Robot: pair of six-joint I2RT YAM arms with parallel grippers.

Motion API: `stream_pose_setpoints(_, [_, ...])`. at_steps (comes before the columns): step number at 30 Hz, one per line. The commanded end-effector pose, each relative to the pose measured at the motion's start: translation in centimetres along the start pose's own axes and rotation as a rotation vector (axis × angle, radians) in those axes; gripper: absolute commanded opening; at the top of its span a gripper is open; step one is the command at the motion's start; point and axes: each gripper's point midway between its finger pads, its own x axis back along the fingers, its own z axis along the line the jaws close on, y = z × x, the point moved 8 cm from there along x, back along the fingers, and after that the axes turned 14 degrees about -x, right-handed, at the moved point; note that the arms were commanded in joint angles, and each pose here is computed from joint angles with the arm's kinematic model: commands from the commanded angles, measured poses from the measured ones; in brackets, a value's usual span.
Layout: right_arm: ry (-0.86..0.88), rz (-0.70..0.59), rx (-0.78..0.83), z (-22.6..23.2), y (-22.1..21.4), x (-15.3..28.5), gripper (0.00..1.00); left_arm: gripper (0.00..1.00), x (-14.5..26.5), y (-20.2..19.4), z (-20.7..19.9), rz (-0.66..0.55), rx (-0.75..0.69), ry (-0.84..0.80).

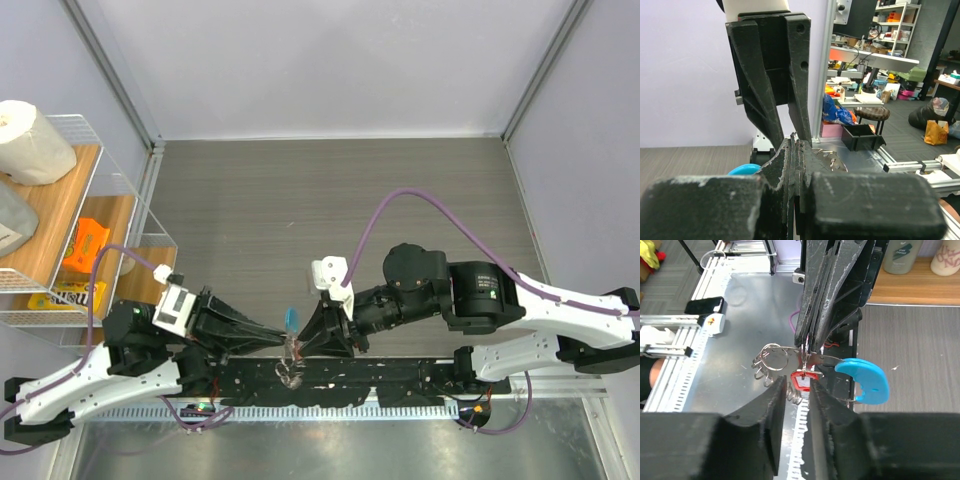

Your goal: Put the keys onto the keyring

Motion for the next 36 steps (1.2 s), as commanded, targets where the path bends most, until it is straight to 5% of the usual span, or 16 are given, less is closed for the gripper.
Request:
stream_pose_setpoints(1, [0.008, -0.082, 0.031, 1.0, 2.0, 1.6, 0.36, 0.0, -0.2, 2.1, 0.1, -0.105, -0.052, 0.015])
stream_pose_setpoints(8, [-0.019, -0.135, 0.067, 1.4, 4.1, 2.8, 0.41, 0.0, -0.2, 2.0, 0.2, -0.101, -0.051, 0.019])
stream_pose_setpoints(36, [-0.009, -0.067, 0.055, 0.9, 4.0, -0.2, 0.37, 0.0, 0.1, 2.4, 0.0, -0.121, -0.062, 0.023])
